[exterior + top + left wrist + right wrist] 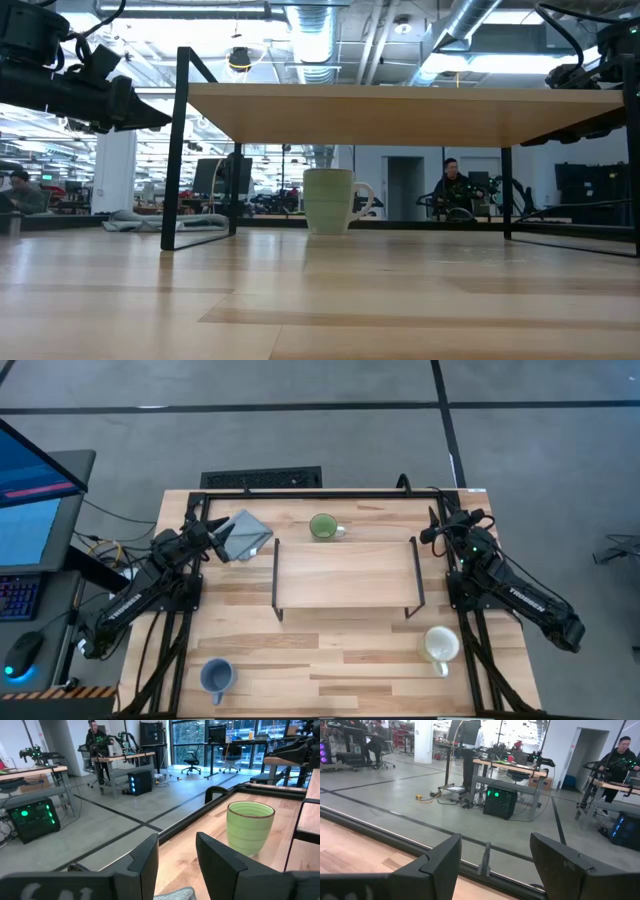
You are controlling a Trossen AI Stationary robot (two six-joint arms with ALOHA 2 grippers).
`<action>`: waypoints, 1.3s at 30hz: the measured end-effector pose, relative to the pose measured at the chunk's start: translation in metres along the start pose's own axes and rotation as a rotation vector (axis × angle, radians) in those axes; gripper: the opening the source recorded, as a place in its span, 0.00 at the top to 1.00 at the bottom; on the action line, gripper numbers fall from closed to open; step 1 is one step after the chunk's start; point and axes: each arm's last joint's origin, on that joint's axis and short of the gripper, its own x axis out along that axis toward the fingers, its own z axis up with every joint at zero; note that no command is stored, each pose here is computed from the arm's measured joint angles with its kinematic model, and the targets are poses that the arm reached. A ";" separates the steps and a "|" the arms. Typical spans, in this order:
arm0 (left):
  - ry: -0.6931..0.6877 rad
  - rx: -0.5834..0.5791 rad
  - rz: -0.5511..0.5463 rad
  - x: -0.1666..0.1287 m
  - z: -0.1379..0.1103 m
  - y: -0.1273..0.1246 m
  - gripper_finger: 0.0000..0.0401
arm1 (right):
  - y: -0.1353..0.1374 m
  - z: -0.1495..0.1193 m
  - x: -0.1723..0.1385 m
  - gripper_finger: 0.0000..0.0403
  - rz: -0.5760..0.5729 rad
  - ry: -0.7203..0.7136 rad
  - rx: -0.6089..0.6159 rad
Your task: Stack small to large cups/mugs on shelf
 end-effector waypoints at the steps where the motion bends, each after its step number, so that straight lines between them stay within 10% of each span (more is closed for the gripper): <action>1: 0.000 0.000 0.000 0.000 0.000 0.000 0.69 | 0.000 0.000 0.000 0.35 0.000 0.000 0.000; 20: 0.000 0.000 0.000 0.000 0.000 0.000 0.69 | -0.007 0.032 -0.005 0.35 0.018 -0.120 0.379; 28: 0.000 0.000 0.000 0.000 0.000 0.000 0.69 | -0.021 0.102 -0.034 0.35 0.261 -0.249 0.323; 39: 0.000 0.000 0.000 0.000 0.000 0.000 0.69 | -0.037 0.163 -0.055 0.35 0.437 -0.067 0.197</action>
